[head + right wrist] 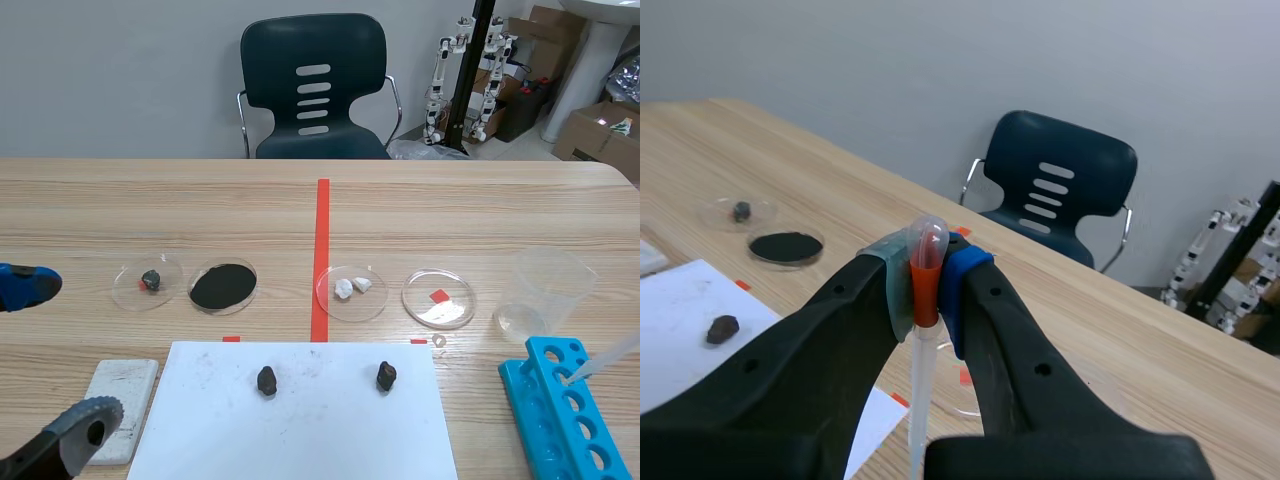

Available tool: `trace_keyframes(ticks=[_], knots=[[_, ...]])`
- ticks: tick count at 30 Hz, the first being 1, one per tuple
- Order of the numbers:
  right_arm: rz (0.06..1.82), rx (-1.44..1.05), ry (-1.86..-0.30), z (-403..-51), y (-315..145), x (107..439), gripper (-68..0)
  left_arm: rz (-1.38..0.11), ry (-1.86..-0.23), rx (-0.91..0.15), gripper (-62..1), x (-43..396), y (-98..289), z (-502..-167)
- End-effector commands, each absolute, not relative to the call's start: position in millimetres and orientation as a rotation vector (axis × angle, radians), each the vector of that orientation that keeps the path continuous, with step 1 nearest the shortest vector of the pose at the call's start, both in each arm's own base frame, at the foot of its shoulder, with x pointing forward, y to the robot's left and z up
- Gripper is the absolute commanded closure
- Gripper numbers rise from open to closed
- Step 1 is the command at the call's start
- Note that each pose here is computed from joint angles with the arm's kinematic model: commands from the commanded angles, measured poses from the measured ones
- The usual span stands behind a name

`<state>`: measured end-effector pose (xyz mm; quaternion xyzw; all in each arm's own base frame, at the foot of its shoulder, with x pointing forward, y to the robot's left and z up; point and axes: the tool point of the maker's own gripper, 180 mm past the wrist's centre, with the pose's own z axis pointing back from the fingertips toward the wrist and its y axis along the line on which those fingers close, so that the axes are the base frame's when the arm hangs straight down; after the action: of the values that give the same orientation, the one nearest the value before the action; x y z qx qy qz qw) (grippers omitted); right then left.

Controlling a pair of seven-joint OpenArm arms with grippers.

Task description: Pick up the dropper by the top with the right hand

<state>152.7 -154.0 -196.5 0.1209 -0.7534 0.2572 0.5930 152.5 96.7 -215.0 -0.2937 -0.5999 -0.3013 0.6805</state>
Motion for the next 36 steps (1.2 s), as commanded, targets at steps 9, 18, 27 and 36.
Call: trace_keyframes(ticks=[9, 18, 27, 36], knots=[[0.615, 0.372, -1.737, -189.4, -139.9, 142.3, -1.1, -0.666, -1.371, -0.668, -62.3, 153.8, 96.2, -209.3], [0.586, 0.457, -1.650, -196.7, -133.0, 124.0, -1.1, -0.666, -1.371, -0.668, -62.3, 153.8, 96.2, -209.3], [0.574, 0.476, -1.630, -198.3, -132.4, 119.0, -1.1, -0.666, -1.371, -0.668, -62.3, 153.8, 96.2, -209.3], [0.564, 0.477, -1.635, -197.3, -133.4, 119.6, -1.1, -0.666, -1.371, -0.668, -62.3, 153.8, 96.2, -209.3]])
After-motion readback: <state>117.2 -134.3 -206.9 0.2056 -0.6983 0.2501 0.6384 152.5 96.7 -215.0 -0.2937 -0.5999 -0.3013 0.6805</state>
